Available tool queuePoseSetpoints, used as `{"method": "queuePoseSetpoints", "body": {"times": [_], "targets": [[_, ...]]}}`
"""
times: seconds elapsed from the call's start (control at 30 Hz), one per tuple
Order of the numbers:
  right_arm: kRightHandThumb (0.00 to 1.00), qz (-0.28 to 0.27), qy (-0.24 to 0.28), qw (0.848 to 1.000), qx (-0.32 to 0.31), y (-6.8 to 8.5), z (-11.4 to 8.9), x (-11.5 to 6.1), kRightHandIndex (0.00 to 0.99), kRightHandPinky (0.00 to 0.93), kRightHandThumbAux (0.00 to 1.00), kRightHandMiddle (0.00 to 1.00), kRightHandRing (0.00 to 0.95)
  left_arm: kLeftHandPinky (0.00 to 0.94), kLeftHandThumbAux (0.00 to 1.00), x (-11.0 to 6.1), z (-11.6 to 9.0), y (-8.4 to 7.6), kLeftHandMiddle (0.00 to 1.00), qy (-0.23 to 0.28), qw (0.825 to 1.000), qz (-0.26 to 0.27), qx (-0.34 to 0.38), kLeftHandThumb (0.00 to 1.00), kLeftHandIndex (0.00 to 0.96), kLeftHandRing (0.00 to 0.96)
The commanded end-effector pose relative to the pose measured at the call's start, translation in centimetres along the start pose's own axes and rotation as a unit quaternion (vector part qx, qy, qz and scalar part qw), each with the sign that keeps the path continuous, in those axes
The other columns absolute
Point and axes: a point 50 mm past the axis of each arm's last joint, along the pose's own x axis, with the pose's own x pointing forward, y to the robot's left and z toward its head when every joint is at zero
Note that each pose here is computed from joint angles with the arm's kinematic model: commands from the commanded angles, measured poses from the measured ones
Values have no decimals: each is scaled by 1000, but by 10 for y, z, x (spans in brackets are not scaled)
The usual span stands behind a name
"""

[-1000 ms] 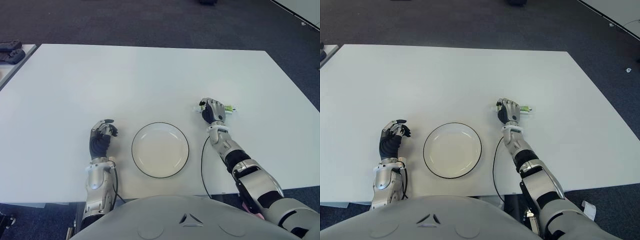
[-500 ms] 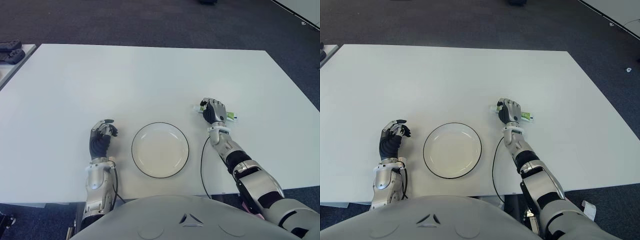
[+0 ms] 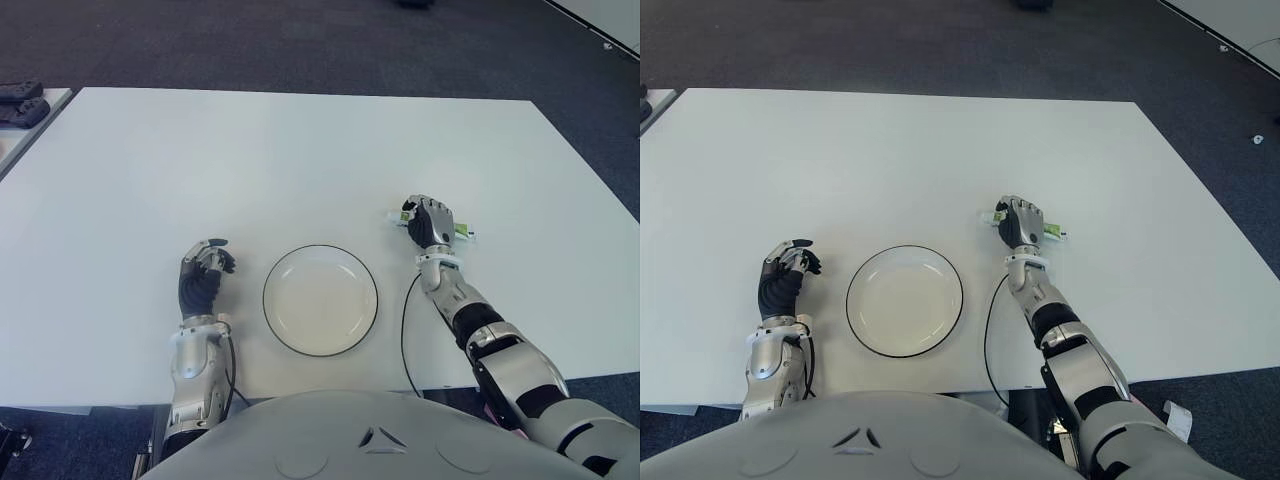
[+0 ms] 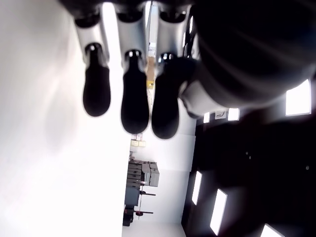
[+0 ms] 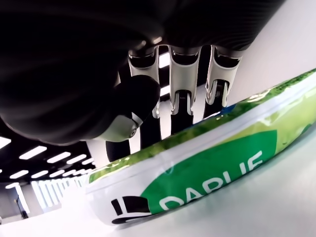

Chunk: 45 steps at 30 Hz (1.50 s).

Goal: Put the toothpaste on the table into the plate.

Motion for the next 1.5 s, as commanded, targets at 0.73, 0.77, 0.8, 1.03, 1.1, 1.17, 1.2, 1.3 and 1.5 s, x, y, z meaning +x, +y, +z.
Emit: {"method": "queuePoseSetpoints", "body": {"times": [0.73,0.77,0.8,1.03,1.1,1.17,1.2,1.3,1.5], "targets": [[1000,3,-1,997,73,10,-1,-25,405,515,671,400,471,604,719,-11,-18,2,628,63,998,13,0,705,435,625],[1000,11,-6,998,67,6,-1,-23,403,510,672,397,469,603,719,-11,-18,3,627,65,998,15,-1,705,435,625],[1000,17,-8,998,64,4,-1,-22,402,510,675,383,459,602,719,-12,-18,3,625,67,998,17,-2,705,435,621],[806,89,-6,995,39,-13,-4,-21,362,430,606,291,378,602,718,-12,-18,4,615,68,997,27,1,706,435,612],[820,127,-1,992,23,-17,-5,-22,300,407,516,262,351,603,718,-12,-18,4,613,63,998,28,3,706,435,612],[768,157,3,988,8,-20,-5,-22,230,351,448,206,286,602,719,-12,-18,3,613,56,998,25,5,706,435,612],[723,166,4,986,4,-21,-5,-23,189,307,412,166,235,601,719,-12,-18,3,614,53,998,23,5,706,435,612],[636,203,4,979,-30,-23,-6,-23,118,221,346,102,150,606,719,-12,-18,1,618,49,999,17,6,705,435,616],[539,257,9,964,-75,-29,-8,-23,12,38,268,10,15,604,719,-12,-19,1,626,50,999,10,1,705,434,621]]}}
